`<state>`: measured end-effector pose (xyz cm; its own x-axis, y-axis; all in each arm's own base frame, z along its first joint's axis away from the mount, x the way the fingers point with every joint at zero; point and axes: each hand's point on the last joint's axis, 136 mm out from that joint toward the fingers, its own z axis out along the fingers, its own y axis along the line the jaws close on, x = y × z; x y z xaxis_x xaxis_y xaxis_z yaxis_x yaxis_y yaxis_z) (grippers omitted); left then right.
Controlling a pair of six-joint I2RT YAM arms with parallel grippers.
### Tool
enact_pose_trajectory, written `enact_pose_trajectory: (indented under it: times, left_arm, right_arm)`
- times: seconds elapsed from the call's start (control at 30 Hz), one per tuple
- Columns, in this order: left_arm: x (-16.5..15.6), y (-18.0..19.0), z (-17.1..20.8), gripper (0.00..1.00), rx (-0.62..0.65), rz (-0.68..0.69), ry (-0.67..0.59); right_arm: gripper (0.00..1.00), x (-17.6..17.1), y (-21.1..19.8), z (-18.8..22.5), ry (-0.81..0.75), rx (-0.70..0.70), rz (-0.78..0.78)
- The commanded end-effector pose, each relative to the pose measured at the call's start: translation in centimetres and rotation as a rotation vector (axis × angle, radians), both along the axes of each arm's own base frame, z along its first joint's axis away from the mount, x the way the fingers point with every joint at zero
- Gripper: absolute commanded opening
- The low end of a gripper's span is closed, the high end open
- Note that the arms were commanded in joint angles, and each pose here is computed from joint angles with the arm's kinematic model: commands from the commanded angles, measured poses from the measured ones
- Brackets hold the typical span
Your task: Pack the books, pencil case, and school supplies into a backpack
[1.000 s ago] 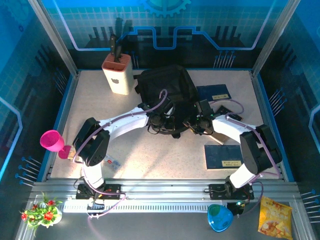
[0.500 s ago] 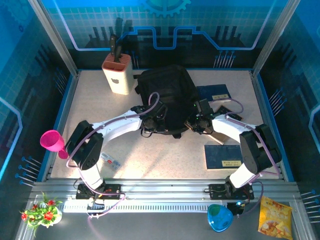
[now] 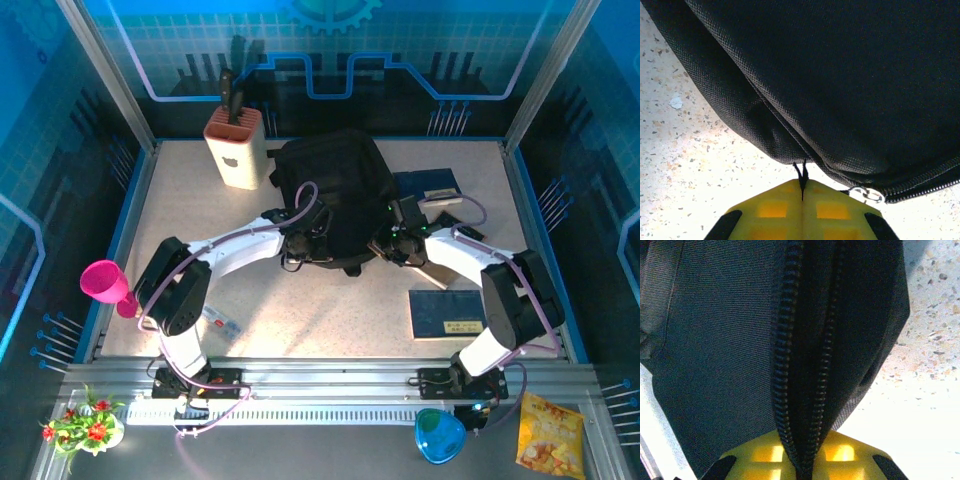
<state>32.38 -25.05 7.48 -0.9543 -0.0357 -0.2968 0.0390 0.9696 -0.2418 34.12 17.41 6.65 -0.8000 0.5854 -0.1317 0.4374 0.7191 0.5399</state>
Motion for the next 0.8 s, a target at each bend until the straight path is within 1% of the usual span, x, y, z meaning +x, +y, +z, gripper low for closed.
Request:
enact_pose_trajectory:
  times: [0.0,0.1,0.2,0.3,0.4,0.53,0.77]
  left_arm:
    - [0.0,1.6,0.9,0.0,0.043,-0.012,-0.006]
    - [-0.2,-1.2,3.2,0.0,-0.096,-0.078,-0.047]
    - [-0.5,-3.5,5.3,0.0,-0.181,-0.145,-0.077]
    - [-0.9,-5.0,6.6,0.0,-0.224,-0.201,-0.1]
    - [-1.2,-5.6,6.9,0.0,-0.231,-0.224,-0.106]
    - [-1.6,-5.5,6.7,0.0,-0.237,-0.223,-0.105]
    - [-2.7,-5.0,6.0,0.0,-0.253,-0.219,-0.086]
  right_arm:
    - [0.25,0.7,-1.3,1.2,-0.036,-0.021,-0.022]
    - [0.45,-0.3,0.2,1.4,0.009,0.065,0.002]
    - [0.56,-1.6,1.4,2.2,0.049,0.116,-0.001]
    - [0.63,-2.5,2.6,3.0,0.072,0.16,-0.019]
    - [0.64,-2.9,3.6,3.1,0.115,0.2,-0.044]
    - [0.62,-3.1,4.7,2.4,0.182,0.223,-0.069]
    - [0.58,-2.8,6.6,0.9,0.252,0.208,-0.073]
